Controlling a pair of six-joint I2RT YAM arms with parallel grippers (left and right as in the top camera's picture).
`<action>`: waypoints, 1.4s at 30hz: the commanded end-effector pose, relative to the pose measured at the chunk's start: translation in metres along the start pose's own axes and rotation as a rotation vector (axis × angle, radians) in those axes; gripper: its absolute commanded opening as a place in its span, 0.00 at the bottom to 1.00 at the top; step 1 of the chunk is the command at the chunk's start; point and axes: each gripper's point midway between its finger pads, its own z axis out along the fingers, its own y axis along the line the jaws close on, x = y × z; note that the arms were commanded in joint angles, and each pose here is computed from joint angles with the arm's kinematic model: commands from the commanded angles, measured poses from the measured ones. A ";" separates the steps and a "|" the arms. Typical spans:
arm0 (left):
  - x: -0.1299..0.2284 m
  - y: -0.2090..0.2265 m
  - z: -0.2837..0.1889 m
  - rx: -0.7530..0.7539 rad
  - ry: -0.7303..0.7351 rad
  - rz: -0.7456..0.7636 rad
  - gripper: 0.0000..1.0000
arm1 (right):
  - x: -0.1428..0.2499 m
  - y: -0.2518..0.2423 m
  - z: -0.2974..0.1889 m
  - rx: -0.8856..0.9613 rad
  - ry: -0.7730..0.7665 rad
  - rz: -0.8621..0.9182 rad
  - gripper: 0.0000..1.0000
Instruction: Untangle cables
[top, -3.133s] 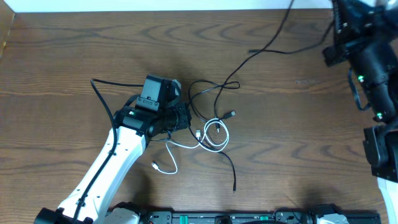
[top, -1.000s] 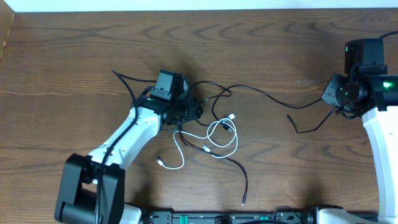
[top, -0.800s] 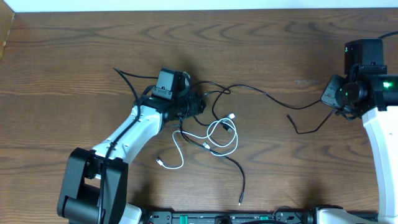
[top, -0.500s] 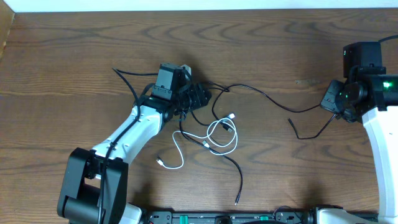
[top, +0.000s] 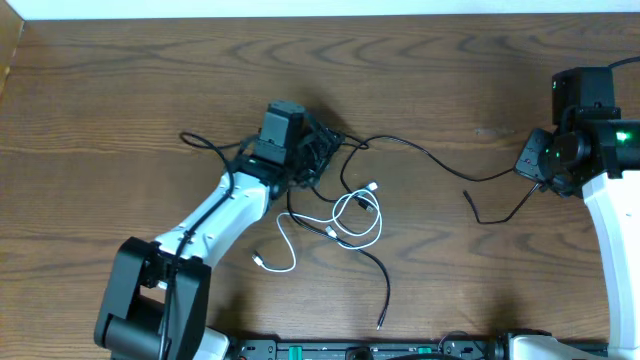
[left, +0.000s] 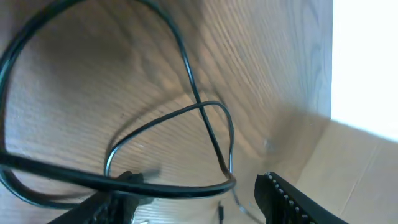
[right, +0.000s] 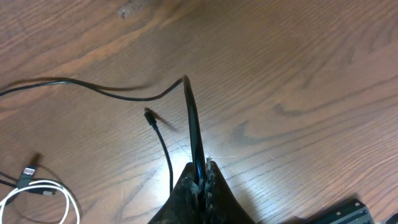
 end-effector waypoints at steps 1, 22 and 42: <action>-0.010 0.008 0.005 -0.049 -0.173 -0.157 0.63 | -0.001 0.000 0.000 -0.006 -0.002 -0.023 0.01; -0.007 0.099 -0.022 -0.543 -0.242 0.330 0.07 | -0.020 -0.037 0.001 0.132 -0.067 0.010 0.01; 0.083 0.058 -0.009 -0.079 0.402 0.861 0.07 | 0.015 0.081 -0.025 -0.584 -0.019 -0.618 0.68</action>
